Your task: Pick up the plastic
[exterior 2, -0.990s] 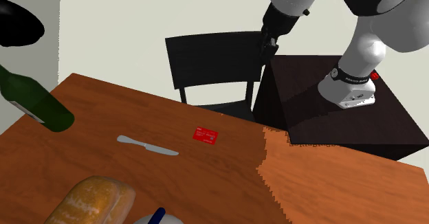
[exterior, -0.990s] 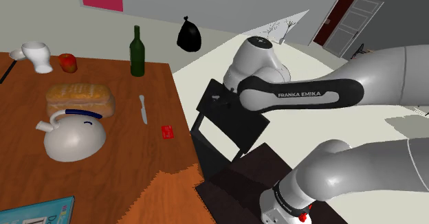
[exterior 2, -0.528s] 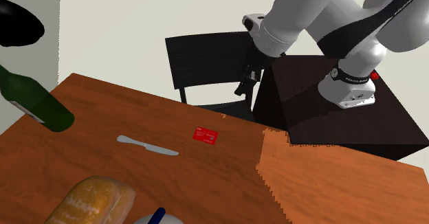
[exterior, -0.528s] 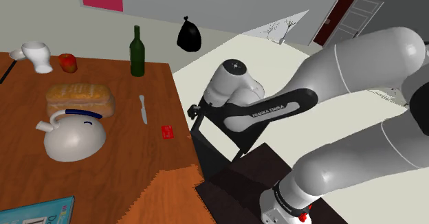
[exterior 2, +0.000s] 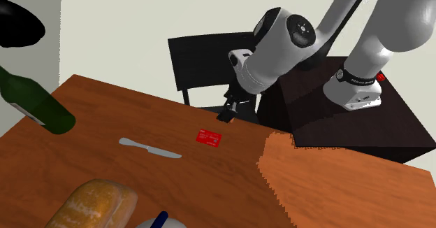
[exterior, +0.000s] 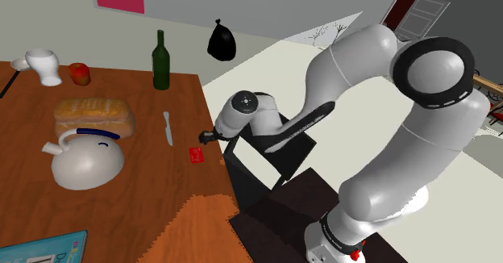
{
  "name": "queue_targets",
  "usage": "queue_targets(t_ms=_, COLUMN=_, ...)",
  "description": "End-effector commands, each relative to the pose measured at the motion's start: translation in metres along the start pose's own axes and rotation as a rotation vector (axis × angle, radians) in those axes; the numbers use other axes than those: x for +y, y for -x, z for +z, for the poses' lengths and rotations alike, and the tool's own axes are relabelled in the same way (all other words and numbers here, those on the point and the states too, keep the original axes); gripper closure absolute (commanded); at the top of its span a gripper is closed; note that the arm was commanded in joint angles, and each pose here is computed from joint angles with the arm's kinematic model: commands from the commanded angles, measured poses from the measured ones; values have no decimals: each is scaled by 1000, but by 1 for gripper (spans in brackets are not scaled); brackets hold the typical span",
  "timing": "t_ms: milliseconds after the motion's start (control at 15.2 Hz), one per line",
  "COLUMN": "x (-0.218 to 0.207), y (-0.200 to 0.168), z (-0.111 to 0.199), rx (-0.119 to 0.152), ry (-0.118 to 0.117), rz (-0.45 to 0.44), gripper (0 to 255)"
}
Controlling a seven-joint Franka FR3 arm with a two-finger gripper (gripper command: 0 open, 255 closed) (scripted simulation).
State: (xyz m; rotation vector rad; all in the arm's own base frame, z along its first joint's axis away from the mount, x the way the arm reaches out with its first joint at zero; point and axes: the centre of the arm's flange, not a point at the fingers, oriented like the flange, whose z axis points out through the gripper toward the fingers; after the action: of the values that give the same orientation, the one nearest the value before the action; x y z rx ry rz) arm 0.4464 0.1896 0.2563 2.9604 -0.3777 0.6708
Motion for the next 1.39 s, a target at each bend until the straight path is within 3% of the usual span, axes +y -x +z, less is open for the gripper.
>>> queue_targets(t_ms=0, x=-15, y=-2, z=24, rx=38, ry=0, rz=10, gripper=0)
queue_targets(t_ms=462, x=-62, y=-13, z=94, rx=133, ry=0, rz=42, gripper=0)
queue_targets(t_ms=1056, x=-63, y=5, z=130, rx=133, ry=0, rz=42, gripper=0)
queue_targets(t_ms=1122, x=-63, y=6, z=130, rx=133, ry=0, rz=42, gripper=255)
queue_targets(t_ms=1320, x=-62, y=6, z=130, rx=133, ry=0, rz=42, gripper=255)
